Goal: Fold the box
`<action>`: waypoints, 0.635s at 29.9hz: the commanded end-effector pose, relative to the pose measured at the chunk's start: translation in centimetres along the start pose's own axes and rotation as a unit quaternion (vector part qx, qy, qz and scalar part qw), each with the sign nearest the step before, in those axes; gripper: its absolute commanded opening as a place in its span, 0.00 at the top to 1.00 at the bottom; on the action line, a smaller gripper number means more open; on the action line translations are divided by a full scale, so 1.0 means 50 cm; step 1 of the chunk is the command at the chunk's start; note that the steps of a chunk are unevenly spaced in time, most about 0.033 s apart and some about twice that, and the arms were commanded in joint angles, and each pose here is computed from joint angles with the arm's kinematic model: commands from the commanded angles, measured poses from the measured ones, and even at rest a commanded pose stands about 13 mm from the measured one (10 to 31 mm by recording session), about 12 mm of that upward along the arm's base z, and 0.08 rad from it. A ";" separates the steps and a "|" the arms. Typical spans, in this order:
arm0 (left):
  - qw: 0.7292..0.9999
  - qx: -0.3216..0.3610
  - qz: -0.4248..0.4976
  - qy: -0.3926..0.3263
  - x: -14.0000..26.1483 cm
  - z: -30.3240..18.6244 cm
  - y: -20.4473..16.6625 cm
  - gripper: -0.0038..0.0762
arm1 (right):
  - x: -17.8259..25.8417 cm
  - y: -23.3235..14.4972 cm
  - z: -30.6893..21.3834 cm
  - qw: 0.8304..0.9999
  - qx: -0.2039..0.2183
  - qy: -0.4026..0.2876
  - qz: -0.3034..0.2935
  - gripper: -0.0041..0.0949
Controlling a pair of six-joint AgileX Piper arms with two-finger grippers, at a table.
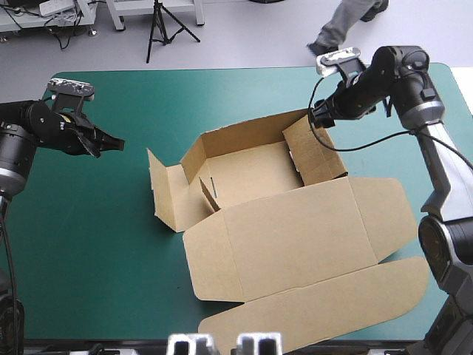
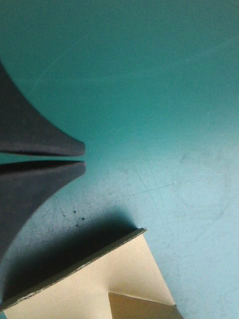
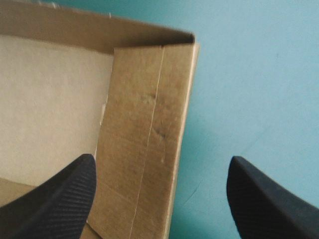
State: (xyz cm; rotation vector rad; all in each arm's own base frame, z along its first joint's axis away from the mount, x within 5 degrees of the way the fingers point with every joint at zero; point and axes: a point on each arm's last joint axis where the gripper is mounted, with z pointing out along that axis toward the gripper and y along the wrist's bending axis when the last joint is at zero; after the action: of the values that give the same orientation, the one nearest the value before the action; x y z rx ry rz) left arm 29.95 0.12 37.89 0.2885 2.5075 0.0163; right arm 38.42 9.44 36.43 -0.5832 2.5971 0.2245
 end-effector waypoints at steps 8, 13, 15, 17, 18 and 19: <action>0.997 0.024 -0.010 -0.066 -0.021 -0.040 -0.013 0.94 | 0.050 -0.005 0.078 0.997 -0.014 0.077 0.013 0.37; 0.998 0.032 -0.003 -0.056 -0.017 -0.039 -0.016 0.95 | 0.056 -0.016 0.146 0.993 -0.022 0.115 0.018 0.41; 0.998 0.032 -0.003 -0.056 -0.017 -0.039 -0.016 0.95 | 0.059 -0.018 0.169 0.991 -0.027 0.127 0.021 0.45; 0.998 0.032 -0.003 -0.057 -0.018 -0.040 -0.015 0.95 | 0.059 -0.018 0.178 0.991 -0.029 0.131 0.022 0.52; 0.998 0.032 -0.004 -0.057 -0.018 -0.040 -0.015 0.95 | 0.059 -0.018 0.179 0.991 -0.029 0.131 0.021 0.58; 0.998 0.031 -0.006 -0.059 -0.019 -0.040 -0.015 0.95 | 0.058 -0.018 0.178 0.991 -0.030 0.130 0.013 0.66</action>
State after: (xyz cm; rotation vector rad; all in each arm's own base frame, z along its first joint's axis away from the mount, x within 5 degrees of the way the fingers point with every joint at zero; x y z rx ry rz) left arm 29.93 -0.53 37.94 0.3148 2.4957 -0.0742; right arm 40.68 9.88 24.46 -0.6092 2.9242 0.2471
